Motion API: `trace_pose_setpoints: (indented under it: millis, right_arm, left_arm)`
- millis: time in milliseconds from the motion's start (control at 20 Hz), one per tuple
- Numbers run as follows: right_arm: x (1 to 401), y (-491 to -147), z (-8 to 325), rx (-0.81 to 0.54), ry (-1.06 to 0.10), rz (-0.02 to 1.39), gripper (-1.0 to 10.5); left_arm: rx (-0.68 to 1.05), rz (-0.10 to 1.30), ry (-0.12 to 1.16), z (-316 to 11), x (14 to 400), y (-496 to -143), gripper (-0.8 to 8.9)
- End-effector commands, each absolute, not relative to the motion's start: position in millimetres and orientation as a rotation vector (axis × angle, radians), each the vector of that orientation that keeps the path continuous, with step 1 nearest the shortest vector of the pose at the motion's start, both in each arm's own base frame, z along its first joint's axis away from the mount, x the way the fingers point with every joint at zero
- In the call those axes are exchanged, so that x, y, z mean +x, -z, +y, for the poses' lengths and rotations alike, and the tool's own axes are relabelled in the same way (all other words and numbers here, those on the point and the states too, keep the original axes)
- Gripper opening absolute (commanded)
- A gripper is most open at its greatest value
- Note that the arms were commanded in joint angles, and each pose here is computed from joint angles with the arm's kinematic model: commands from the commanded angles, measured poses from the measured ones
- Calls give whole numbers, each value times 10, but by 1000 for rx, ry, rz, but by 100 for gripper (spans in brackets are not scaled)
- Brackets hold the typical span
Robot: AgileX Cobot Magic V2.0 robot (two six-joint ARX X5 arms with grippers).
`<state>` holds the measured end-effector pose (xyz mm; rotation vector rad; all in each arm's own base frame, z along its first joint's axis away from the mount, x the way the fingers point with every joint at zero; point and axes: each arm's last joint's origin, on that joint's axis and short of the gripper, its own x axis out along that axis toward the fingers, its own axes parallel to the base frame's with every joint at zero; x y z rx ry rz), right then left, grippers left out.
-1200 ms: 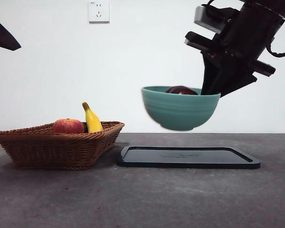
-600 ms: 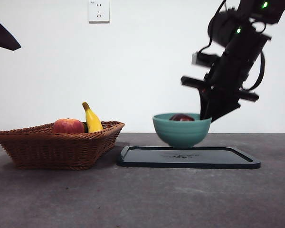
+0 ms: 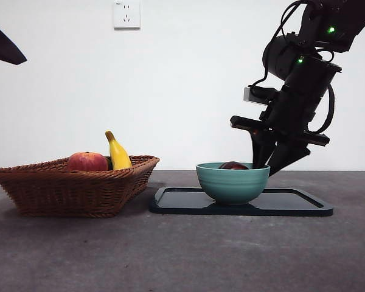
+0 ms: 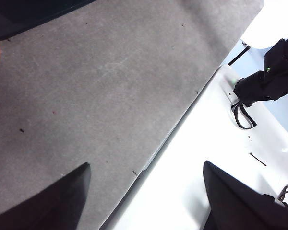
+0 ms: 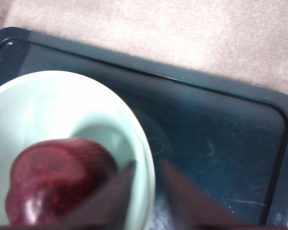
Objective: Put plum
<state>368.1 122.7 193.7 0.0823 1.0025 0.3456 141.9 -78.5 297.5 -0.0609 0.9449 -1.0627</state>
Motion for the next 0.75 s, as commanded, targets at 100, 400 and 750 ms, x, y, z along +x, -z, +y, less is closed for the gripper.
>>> trace_pose_setpoints:
  millis: [100, 400, 750]
  right_arm:
    - [3701, -2008, 1245, 84, -346, 990, 197]
    - [3332, -2818, 1096, 106, -375, 827, 197]
    - [2411, -3583, 857, 73, -483, 777, 197]
  left_arm:
    - [-47, 926, 1080, -797, 1427, -3001, 371]
    - [-46, 925, 1080, -797, 1428, -3001, 371]
    - [-47, 926, 1080, -797, 1428, -3001, 371]
